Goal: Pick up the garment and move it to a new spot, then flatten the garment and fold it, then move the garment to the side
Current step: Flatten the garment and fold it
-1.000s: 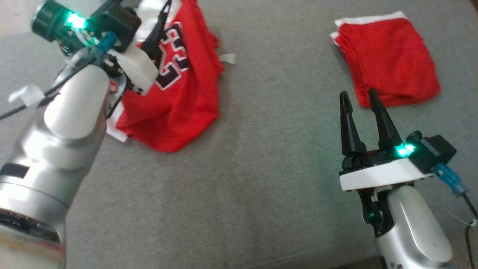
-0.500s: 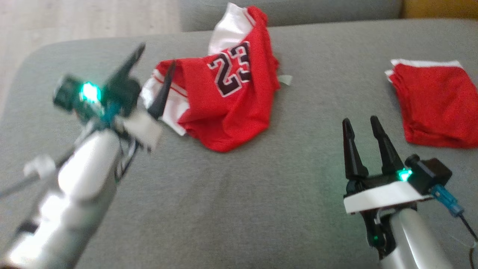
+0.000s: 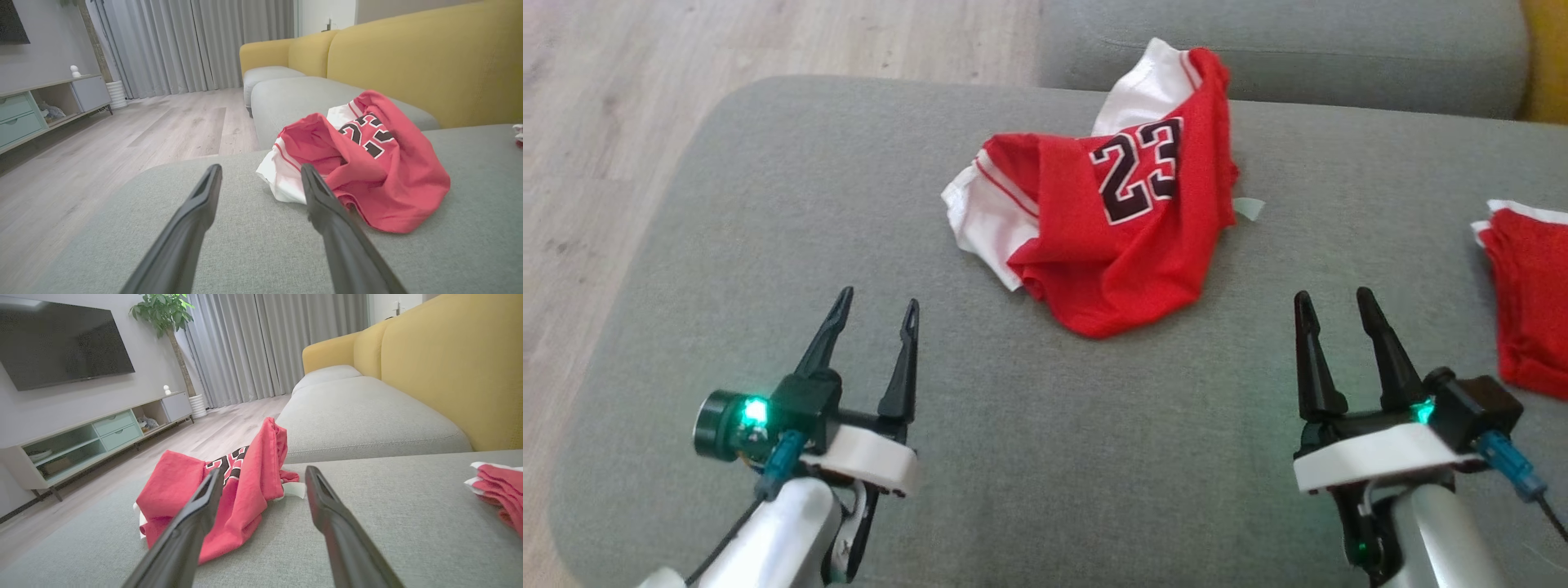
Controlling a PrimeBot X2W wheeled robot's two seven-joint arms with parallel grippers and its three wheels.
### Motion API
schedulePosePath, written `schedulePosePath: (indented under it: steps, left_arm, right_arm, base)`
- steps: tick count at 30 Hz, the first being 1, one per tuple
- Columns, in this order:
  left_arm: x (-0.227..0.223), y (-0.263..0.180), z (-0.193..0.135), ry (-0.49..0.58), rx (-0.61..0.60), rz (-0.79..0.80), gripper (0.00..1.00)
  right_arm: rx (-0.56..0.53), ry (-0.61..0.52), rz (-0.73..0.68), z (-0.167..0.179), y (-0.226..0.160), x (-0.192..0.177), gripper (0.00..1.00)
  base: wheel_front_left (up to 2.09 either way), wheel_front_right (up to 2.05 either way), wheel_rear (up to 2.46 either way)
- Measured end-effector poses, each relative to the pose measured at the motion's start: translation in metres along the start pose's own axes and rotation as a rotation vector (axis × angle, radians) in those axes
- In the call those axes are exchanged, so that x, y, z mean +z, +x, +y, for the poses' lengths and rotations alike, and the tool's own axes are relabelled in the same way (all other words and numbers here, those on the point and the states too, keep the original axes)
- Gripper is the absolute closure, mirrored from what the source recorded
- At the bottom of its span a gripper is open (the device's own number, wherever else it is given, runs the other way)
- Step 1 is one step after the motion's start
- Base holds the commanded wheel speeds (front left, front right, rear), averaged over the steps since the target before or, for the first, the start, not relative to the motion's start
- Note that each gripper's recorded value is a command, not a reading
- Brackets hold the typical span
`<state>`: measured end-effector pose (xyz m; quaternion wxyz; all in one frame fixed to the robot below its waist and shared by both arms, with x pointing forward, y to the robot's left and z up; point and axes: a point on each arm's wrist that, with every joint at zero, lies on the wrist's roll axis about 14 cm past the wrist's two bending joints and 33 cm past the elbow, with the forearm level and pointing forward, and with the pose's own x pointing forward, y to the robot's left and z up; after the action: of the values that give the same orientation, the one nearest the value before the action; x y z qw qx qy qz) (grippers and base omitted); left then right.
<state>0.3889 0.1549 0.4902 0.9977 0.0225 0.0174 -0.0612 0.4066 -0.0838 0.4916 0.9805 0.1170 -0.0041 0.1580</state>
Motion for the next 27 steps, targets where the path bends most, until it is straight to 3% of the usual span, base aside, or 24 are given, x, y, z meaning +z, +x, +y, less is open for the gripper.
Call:
schedulePosePath:
  steps: [4, 11, 27]
  left_arm:
    - [0.003, -0.002, 0.002, -0.018, 0.016, -0.01, 0.0]
    - [-0.008, -0.001, 0.007, -0.045, 0.049, 0.02, 0.0]
    - [-0.014, -0.001, 0.037, -0.09, 0.176, 0.037, 0.0]
  right_arm:
    - [0.069, -0.036, 0.039, 0.019, 0.007, -0.013, 0.0]
    - [0.329, -0.166, 0.208, 0.09, 0.03, -0.057, 0.0]
    - [0.519, -0.396, 0.596, 0.117, 0.076, -0.163, 0.0]
  base:
    - [0.0, 0.0, 0.0]
    - [0.0, 0.0, 0.0]
    - [0.0, 0.0, 0.0]
